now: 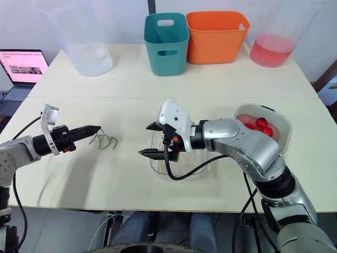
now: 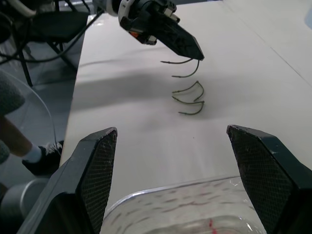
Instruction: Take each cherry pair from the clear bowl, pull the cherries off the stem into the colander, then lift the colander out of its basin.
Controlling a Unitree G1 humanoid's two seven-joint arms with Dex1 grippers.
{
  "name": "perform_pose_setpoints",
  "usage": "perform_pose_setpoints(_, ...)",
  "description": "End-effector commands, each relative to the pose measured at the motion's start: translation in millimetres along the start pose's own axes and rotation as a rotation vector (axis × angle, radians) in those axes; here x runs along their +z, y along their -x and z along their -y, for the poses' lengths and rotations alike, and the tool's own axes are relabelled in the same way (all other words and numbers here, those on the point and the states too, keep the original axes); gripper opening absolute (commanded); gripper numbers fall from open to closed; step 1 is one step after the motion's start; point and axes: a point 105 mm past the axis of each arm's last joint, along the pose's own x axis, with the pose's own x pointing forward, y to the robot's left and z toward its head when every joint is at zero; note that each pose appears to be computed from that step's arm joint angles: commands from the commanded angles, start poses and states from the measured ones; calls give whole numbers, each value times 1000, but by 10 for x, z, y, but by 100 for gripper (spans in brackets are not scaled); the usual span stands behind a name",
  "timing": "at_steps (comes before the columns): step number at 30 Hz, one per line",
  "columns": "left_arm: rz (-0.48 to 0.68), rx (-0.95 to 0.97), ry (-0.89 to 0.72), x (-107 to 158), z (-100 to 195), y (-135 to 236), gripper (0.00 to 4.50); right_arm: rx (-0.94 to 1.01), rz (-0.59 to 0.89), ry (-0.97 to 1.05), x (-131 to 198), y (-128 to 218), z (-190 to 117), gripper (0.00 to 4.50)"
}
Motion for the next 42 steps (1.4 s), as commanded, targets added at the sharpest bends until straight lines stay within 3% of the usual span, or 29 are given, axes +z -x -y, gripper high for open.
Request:
perform_pose_setpoints(1, 35, 8, -39, 83, 1, 15, 62, -26, 22, 38, 63, 58, 51, 388)
perform_pose_setpoints(5, 62, 8, -23, 169, -1, 79, 234, -50, 33, 21, 74, 129, 105, 388)
perform_pose_setpoints(11, 84, 60, -138, 360, -53, 228, 234, -168, 98, -47, 88, 355, 329, 388)
perform_pose_setpoints(13, 69, 38, -231, 476, 38, 254, 234, -329, 177, -68, 122, 597, 583, 388)
perform_pose_setpoints(17, 41, -40, -417, 634, 305, 219, 234, -631, 321, -76, 154, 1301, 920, 388)
perform_pose_setpoints(20, 145, -61, -526, 872, 527, 56, 234, -850, 284, -153, -39, 1966, 1092, 388)
perform_pose_setpoints(22, 245, 42, -585, 1062, 495, -149, 234, -1024, 334, -203, -148, 2519, 1178, 388)
perform_pose_setpoints(25, 289, 1, -581, 1091, 579, -334, 321, -1188, 382, -197, -263, 3061, 1148, 388)
perform_pose_setpoints(27, 276, -17, -563, 1030, 540, -368, 419, -1272, 356, -198, -414, 3310, 1068, 388)
perform_pose_setpoints(28, 275, 0, -550, 1016, 467, -359, 448, -1303, 344, -206, -500, 3425, 998, 410)
perform_pose_setpoints(30, 283, 41, -535, 1019, 334, -322, 450, -1334, 335, -216, -593, 3549, 903, 447)
perform_pose_setpoints(37, 339, 187, -530, 1086, -1, -185, 450, -1380, 242, -268, -764, 3649, 808, 447)
perform_pose_setpoints(39, 336, 194, -549, 1119, 2, -173, 450, -1312, 90, -331, -822, 3551, 811, 447)
perform_pose_setpoints(42, 302, 92, -631, 1193, 251, -223, 450, -1023, -186, -317, -696, 3082, 771, 447)
